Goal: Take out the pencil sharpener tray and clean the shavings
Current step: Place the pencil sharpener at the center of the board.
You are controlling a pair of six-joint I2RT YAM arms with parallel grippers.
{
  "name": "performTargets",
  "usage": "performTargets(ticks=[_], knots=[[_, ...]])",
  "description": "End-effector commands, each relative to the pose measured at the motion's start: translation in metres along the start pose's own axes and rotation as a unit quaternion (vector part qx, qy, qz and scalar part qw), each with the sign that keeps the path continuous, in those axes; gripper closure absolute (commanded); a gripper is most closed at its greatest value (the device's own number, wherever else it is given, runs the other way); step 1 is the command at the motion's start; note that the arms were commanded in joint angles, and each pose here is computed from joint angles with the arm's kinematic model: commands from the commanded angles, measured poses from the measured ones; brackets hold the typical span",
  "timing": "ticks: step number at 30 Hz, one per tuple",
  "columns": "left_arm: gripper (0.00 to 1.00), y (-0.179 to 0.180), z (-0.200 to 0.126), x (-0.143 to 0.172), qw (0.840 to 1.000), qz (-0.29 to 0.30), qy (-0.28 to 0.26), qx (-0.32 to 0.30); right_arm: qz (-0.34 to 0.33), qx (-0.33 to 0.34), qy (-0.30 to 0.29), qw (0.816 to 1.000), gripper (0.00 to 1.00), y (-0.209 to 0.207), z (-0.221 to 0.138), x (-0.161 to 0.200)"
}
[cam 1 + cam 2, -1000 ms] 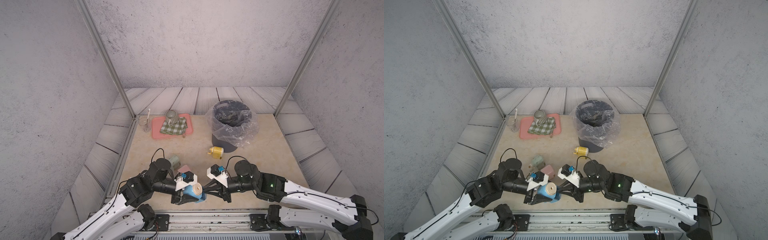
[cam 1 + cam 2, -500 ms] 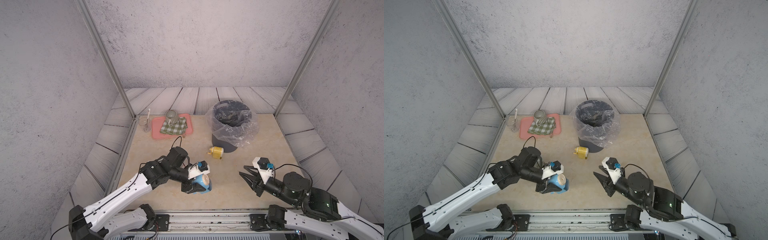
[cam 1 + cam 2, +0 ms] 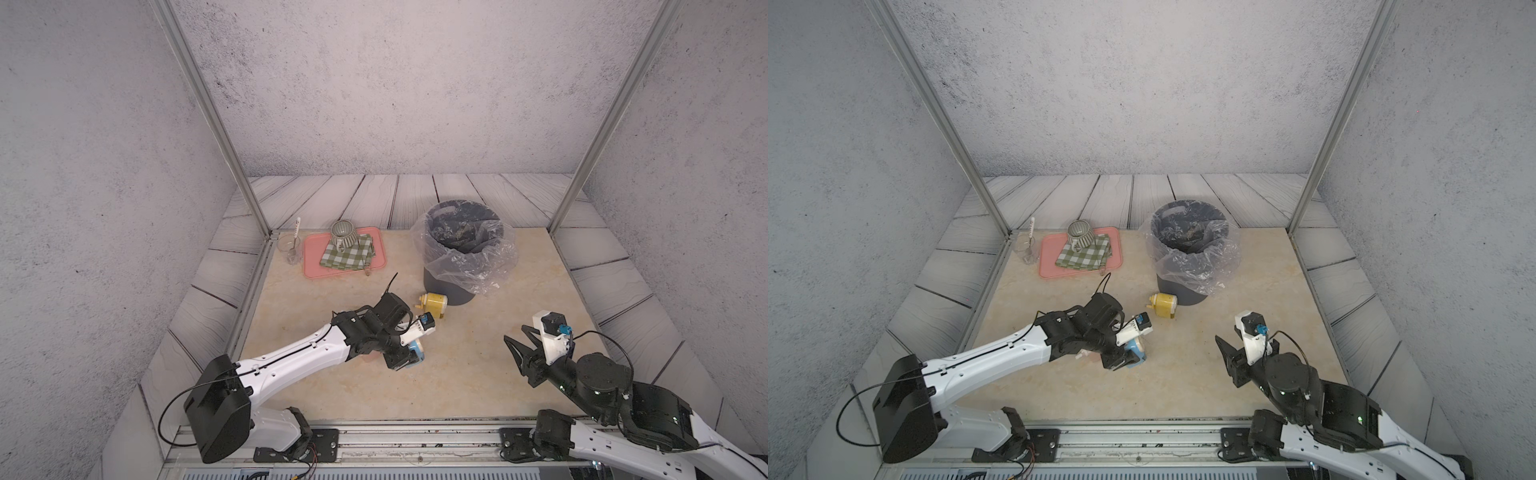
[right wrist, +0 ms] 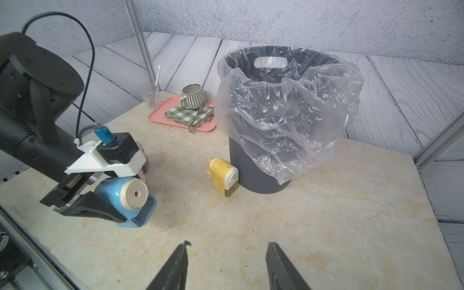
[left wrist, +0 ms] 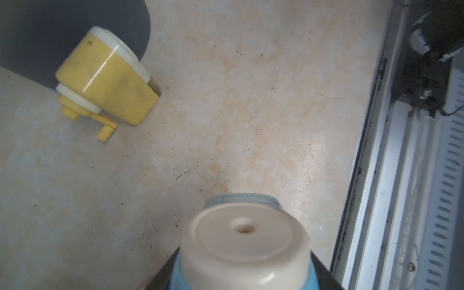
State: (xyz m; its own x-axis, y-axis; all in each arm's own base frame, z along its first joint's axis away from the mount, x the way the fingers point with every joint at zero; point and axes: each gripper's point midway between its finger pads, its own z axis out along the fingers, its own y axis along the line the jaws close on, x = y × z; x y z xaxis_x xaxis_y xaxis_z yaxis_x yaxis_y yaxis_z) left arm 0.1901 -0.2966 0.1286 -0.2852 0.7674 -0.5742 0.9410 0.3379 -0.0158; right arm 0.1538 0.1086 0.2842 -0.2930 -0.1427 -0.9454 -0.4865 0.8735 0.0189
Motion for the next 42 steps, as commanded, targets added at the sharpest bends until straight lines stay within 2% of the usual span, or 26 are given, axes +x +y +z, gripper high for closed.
performTargets(ticks=[1,6,11,20,25,33,36,38,40,42], knots=[[1.00,0.016,0.005,-0.013,0.999,-0.023,-0.018,-0.045,0.010,0.015,-0.016,1.000,0.46,-0.011,-0.009,-0.007],[1.00,0.034,0.022,-0.002,0.995,-0.046,0.015,-0.085,0.012,0.010,-0.020,1.000,0.39,-0.010,-0.007,0.000],[1.00,0.037,0.030,0.000,0.995,-0.038,0.034,-0.087,0.019,0.013,-0.032,0.999,0.34,-0.014,-0.009,0.001],[1.00,0.035,0.047,0.029,0.994,-0.047,0.065,-0.078,0.024,0.017,-0.030,0.999,0.33,-0.008,0.000,-0.001],[1.00,0.034,0.060,0.038,0.994,-0.073,0.049,-0.071,0.031,0.008,-0.022,0.999,0.32,-0.003,0.002,-0.004],[1.00,0.035,0.075,0.048,0.993,-0.078,0.061,-0.069,0.031,0.004,-0.013,0.999,0.31,-0.002,0.001,0.000],[0.91,0.035,0.075,0.049,0.993,-0.073,0.064,-0.069,0.032,0.000,-0.013,0.999,0.31,-0.002,0.000,0.002],[0.80,0.035,0.073,0.049,0.993,-0.071,0.061,-0.069,0.035,-0.001,-0.014,0.999,0.31,-0.002,0.000,0.003],[0.77,0.034,0.071,0.047,0.994,-0.066,0.056,-0.067,0.036,0.000,-0.014,0.999,0.31,-0.003,-0.001,0.004],[0.69,0.034,0.069,0.047,0.994,-0.063,0.054,-0.070,0.037,0.000,-0.015,0.999,0.31,-0.004,-0.001,0.004]])
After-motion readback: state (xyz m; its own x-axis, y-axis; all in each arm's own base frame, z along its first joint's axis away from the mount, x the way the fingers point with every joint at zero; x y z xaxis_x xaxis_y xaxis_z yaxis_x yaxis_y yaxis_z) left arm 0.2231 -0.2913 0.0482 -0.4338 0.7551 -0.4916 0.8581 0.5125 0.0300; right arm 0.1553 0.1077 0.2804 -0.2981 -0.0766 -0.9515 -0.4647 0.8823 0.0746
